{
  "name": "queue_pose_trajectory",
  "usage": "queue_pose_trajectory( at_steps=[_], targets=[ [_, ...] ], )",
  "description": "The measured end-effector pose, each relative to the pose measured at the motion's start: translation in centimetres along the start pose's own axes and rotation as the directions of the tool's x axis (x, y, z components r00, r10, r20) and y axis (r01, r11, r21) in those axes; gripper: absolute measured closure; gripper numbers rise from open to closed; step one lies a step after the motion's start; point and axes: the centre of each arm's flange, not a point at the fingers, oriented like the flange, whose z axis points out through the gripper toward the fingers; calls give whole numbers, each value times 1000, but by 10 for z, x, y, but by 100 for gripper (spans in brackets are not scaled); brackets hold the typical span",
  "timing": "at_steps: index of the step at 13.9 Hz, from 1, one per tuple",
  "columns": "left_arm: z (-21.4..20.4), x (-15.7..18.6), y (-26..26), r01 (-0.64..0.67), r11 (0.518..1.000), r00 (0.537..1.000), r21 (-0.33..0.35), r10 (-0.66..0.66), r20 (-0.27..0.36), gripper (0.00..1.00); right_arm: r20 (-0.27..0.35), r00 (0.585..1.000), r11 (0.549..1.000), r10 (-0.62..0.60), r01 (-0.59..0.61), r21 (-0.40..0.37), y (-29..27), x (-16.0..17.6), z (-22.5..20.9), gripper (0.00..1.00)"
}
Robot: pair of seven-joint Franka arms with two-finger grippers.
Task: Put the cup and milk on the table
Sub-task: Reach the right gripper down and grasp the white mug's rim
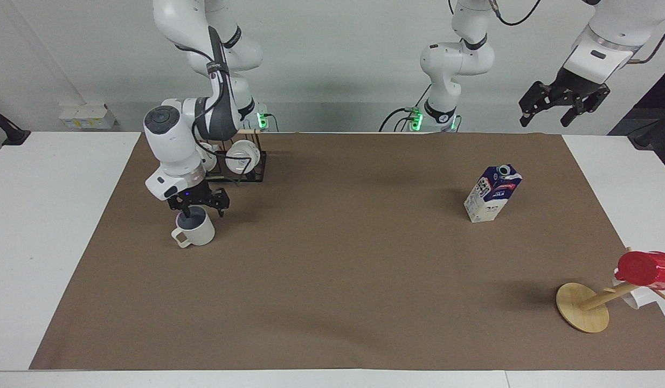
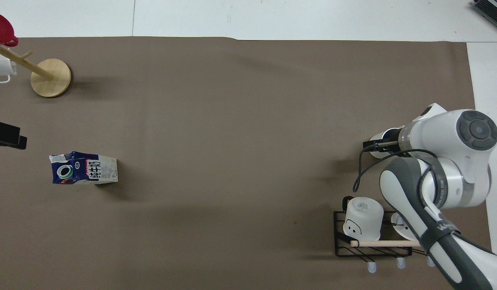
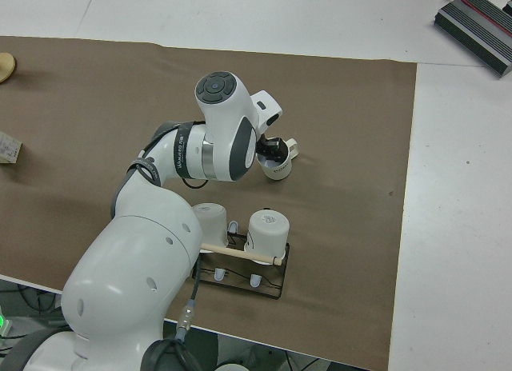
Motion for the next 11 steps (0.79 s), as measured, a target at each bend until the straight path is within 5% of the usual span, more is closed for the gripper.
queue_pose_trajectory(
  at_steps=[6, 11],
  targets=[
    [0, -1, -23, 44, 999, 999, -2, -44, -1, 0, 1, 1000, 1000, -11, 11, -2, -1, -2, 14, 7],
    [-1, 0, -19, 36, 999, 999, -1, -36, -2, 0, 1, 1000, 1000, -11, 11, -2, -1, -2, 14, 65]
  ],
)
